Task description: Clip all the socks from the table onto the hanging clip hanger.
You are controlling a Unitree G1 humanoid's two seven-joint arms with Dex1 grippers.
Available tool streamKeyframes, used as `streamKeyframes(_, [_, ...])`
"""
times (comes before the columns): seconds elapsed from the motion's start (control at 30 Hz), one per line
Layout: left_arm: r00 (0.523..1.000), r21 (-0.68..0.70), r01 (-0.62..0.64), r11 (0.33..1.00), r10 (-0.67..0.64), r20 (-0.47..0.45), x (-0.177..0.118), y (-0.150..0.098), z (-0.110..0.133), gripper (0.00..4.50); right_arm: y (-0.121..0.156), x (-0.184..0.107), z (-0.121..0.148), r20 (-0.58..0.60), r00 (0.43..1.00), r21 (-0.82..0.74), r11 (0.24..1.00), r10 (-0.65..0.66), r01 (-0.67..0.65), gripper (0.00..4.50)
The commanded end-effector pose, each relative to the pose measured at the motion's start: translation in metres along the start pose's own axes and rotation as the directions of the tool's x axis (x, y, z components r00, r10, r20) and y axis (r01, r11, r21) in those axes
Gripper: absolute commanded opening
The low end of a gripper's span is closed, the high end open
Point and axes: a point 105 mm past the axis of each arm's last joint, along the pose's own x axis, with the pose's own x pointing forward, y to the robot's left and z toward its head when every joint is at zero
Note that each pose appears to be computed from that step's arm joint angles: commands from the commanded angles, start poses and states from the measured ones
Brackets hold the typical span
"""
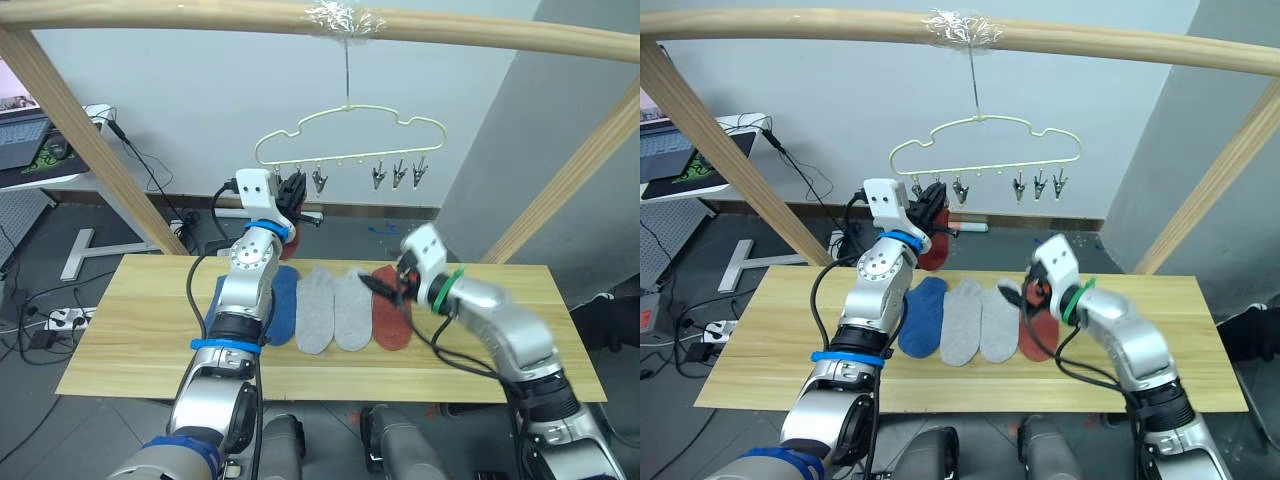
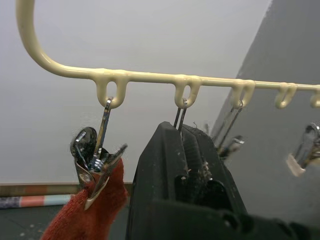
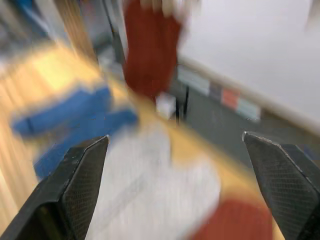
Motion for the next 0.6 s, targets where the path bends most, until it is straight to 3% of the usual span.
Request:
streamKeyframes(0.03, [0.999, -0.006, 0.019, 1.000, -0.019, 0.033, -0.004, -0.001, 0.012, 0.02, -0.019, 0.013, -0.017, -0.044, 0.995, -0.068, 0.994, -0.091, 0.088, 4.50])
streamKeyframes(0.5, [1.000, -0.009, 0.007, 1.000, -0.006, 0.007, -0.014, 0.001, 0.011, 0.02, -0.042, 0.038, -0.088, -0.217, 0.966, -0.011, 0.990, -0.143, 0.144, 4.50])
streamKeyframes(0.6, [1.000, -0.008, 0.011, 1.000, -0.011, 0.002, -0.015, 0.001, 0.011, 0.00, -0.045, 0.029, -0.112, -0.269, 0.952, -0.008, 0.989, -0.145, 0.148, 3.85])
